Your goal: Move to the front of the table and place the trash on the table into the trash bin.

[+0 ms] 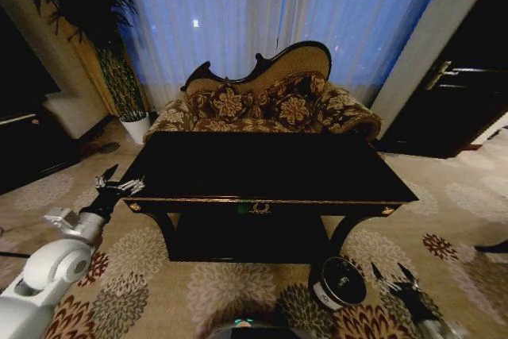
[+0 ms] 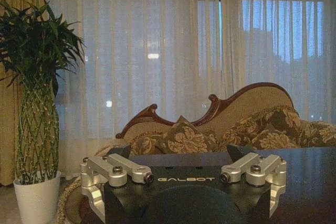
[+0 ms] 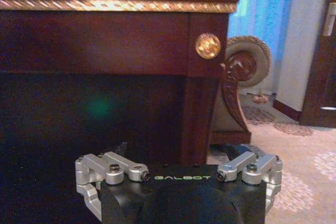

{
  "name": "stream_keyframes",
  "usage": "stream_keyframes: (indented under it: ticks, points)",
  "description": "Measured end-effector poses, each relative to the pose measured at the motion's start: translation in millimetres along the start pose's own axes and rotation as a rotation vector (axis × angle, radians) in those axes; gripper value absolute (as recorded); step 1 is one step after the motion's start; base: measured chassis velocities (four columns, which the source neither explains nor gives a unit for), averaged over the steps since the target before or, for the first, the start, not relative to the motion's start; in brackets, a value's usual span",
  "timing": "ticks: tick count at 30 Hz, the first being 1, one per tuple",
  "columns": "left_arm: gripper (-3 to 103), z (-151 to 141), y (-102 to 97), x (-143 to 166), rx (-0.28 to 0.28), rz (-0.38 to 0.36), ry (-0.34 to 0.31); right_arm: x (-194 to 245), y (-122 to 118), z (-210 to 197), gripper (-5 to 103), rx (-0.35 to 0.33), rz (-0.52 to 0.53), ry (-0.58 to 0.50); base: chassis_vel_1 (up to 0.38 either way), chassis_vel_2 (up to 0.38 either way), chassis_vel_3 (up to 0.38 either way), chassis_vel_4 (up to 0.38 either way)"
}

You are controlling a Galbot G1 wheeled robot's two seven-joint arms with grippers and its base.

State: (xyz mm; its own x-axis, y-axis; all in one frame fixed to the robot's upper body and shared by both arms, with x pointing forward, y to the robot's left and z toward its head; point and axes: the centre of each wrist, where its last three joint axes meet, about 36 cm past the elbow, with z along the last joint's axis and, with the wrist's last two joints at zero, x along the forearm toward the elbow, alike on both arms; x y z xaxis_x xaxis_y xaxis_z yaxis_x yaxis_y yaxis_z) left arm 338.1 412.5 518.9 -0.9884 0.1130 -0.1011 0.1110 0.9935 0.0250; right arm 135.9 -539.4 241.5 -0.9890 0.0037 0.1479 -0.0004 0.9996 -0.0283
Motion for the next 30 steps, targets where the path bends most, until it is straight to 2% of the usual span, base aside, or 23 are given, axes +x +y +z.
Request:
stream_keyframes:
  ticks: [3,10,13,15,19,24,30]
  points:
    - [100,0.0,0.0,0.0,0.0,0.0,0.0,21.8,6.6,-11.6,100,-0.021,0.008,-0.033,0.0,0.0,0.0,0.0]
    - [100,0.0,0.0,0.0,0.0,0.0,0.0,34.3,12.6,-39.9,100,-0.046,0.01,-0.107,0.0,0.0,0.0,0.0]
    - [100,0.0,0.0,0.0,0.0,0.0,0.0,28.4,19.6,-74.5,100,-0.05,-0.014,-0.176,0.0,0.0,0.0,0.0]
    - [100,0.0,0.0,0.0,0.0,0.0,0.0,27.1,20.1,-80.8,100,-0.048,-0.019,-0.187,0.0,0.0,0.0,0.0]
    - [100,0.0,0.0,0.0,0.0,0.0,0.0,16.9,22.5,-133.9,100,-0.05,-0.041,-0.261,0.0,0.0,0.0,0.0]
    - [100,0.0,0.0,0.0,0.0,0.0,0.0,8.8,23.4,-169.0,100,-0.023,-0.045,-0.304,0.0,0.0,0.0,0.0]
    - [100,0.0,0.0,0.0,0.0,0.0,0.0,-25.7,44.7,-215.6,100,-0.033,-0.014,-0.327,0.0,0.0,0.0,0.0]
